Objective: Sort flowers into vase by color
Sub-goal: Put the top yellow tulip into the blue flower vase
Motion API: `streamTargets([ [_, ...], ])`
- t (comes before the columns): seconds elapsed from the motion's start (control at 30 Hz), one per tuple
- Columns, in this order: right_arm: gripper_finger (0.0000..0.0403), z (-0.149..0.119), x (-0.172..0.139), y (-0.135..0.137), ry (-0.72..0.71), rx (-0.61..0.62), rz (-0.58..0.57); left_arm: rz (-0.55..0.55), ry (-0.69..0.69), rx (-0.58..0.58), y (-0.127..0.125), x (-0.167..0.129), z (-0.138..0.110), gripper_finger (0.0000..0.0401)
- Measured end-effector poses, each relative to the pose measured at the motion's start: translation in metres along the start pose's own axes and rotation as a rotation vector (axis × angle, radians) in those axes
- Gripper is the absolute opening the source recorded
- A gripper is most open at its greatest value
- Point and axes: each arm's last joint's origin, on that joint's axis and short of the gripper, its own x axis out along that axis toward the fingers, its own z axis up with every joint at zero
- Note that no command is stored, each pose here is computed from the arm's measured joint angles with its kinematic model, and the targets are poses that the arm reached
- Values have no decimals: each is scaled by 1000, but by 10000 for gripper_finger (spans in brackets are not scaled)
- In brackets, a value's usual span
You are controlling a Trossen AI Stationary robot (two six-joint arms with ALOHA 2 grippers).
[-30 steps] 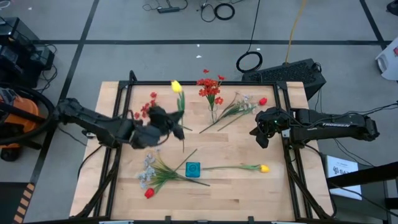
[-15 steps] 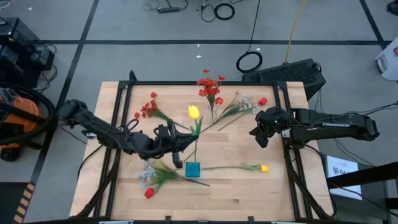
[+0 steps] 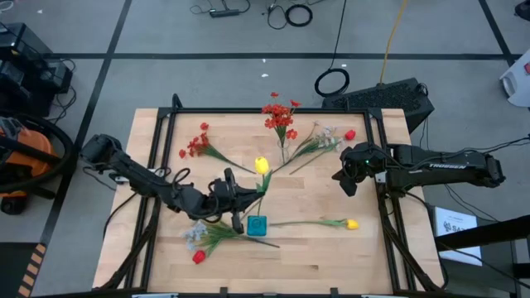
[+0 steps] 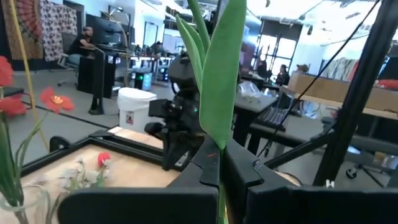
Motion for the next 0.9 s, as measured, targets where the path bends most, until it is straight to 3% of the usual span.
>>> streamTargets([
  [0.17, 0, 0, 0, 0, -1, 1, 0, 4, 42, 30, 0, 0, -5, 0],
  [0.53, 0, 0, 0, 0, -1, 19, 0, 50, 174, -18, 3, -2, -22, 0],
  [0.67, 0, 2, 0, 1, -16, 18, 8, 67, 202, -2, 1, 3, -37, 0],
  [0.9, 0, 5, 0, 3, -53, 10, 31, 101, 252, -72, 0, 8, -64, 29],
])
